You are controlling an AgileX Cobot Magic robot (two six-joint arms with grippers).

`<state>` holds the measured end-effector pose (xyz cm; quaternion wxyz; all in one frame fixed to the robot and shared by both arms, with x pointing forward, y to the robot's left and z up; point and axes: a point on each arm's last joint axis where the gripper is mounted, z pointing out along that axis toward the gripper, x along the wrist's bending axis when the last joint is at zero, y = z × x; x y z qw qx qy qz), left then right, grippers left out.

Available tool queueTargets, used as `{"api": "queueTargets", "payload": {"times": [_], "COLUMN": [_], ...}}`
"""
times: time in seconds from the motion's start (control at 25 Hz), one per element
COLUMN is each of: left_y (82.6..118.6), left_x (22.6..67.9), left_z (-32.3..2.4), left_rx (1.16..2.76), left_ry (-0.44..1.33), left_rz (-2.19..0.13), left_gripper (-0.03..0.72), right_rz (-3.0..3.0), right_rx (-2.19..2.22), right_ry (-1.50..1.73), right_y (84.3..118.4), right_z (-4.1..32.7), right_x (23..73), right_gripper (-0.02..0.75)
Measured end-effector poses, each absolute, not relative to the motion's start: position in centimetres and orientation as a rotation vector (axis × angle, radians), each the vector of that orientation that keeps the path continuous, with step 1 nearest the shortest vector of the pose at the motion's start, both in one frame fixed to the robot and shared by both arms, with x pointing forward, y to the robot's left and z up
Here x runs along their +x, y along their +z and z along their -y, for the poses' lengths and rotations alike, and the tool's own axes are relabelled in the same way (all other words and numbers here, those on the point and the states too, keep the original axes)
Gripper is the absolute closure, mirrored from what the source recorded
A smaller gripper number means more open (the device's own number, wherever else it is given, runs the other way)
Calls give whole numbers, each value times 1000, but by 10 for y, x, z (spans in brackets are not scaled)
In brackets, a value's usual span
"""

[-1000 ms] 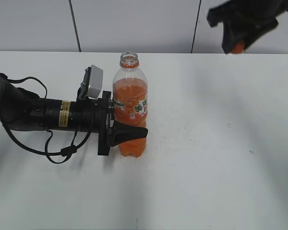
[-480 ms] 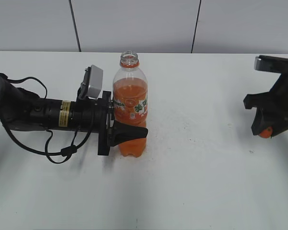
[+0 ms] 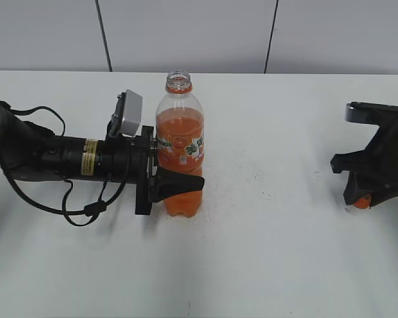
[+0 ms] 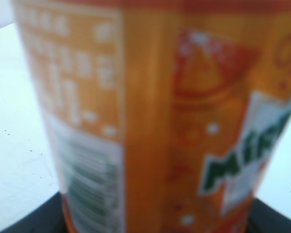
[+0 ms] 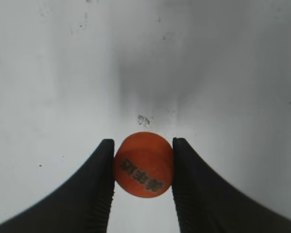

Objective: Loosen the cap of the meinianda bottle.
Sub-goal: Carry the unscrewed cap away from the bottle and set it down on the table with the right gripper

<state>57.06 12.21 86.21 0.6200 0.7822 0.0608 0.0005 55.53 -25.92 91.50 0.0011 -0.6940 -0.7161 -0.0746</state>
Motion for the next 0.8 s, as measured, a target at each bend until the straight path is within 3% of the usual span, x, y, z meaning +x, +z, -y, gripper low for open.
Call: {"api": "queueTargets", "payload": {"times": [0.48, 0.8], "left_y": [862, 862], "left_x": [571, 571], "left_z": [-122, -122], "left_rx": [1799, 1799], "left_ry": [1, 1], "left_rz": [-140, -140], "left_gripper": [294, 295], "right_rz": [2225, 2223], "right_rx": [-2178, -2179], "right_ry": [-192, -192], "right_y": [899, 899], "right_z": [259, 259], "right_x": [557, 557], "right_gripper": [456, 187]}}
